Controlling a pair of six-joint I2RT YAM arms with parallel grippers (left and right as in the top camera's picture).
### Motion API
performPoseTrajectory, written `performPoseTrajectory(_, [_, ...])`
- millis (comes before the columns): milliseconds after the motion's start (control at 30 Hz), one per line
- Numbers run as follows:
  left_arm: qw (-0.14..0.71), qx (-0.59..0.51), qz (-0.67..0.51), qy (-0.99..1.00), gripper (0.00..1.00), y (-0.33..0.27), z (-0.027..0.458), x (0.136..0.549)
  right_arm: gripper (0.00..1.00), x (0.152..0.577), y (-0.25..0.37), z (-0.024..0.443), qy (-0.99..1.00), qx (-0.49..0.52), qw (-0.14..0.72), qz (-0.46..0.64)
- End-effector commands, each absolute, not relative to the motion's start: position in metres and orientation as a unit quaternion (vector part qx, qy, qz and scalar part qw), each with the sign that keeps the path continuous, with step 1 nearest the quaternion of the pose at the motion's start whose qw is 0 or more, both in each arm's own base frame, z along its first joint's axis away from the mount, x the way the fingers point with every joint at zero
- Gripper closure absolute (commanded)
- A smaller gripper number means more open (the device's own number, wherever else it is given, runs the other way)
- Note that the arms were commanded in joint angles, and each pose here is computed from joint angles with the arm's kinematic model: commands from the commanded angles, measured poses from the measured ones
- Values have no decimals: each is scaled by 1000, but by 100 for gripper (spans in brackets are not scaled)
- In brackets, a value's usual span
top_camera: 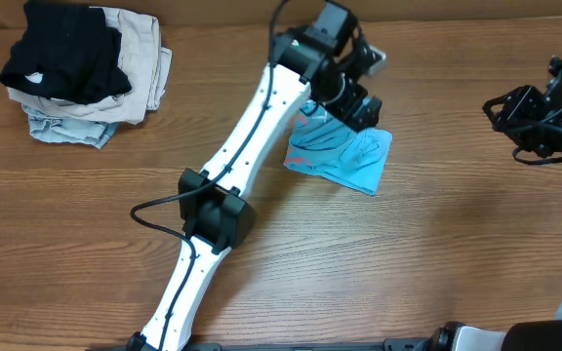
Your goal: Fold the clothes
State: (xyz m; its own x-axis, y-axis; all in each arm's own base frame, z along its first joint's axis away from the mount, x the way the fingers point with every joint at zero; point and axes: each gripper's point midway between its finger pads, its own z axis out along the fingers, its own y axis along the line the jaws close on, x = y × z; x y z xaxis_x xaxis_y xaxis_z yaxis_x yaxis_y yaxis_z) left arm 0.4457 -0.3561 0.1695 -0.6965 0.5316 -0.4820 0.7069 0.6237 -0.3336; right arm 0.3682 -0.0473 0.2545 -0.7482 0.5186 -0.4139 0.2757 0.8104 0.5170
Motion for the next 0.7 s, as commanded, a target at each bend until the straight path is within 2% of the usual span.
performPoseTrajectory(0, [275,247,-280,886,0,-304,267,482,62,372,-26,247,921,168,270,225])
performPoseTrajectory(67, [312,193,-285,886,0,-268,298,500,55,374,-8,242,928,136,261,228])
performPoseTrajectory(167, [348,130,-280,885,0,-212,323,522,55,380,29,232,937,84,244,236])
performPoseTrajectory(233, [354,109,-277,887,0,-181,325,530,47,388,63,220,942,41,231,240])
performPoseTrajectory(267, [351,99,-274,890,0,-169,323,532,40,392,79,215,942,21,226,245])
performPoseTrajectory(333, [338,75,-264,900,0,-144,315,533,36,399,117,200,944,-25,218,246])
performPoseTrajectory(500, [313,70,-237,917,0,-113,296,530,34,414,184,140,955,-123,208,173])
performPoseTrajectory(667, [296,68,-162,939,0,-91,279,525,38,404,226,92,947,-233,191,110])
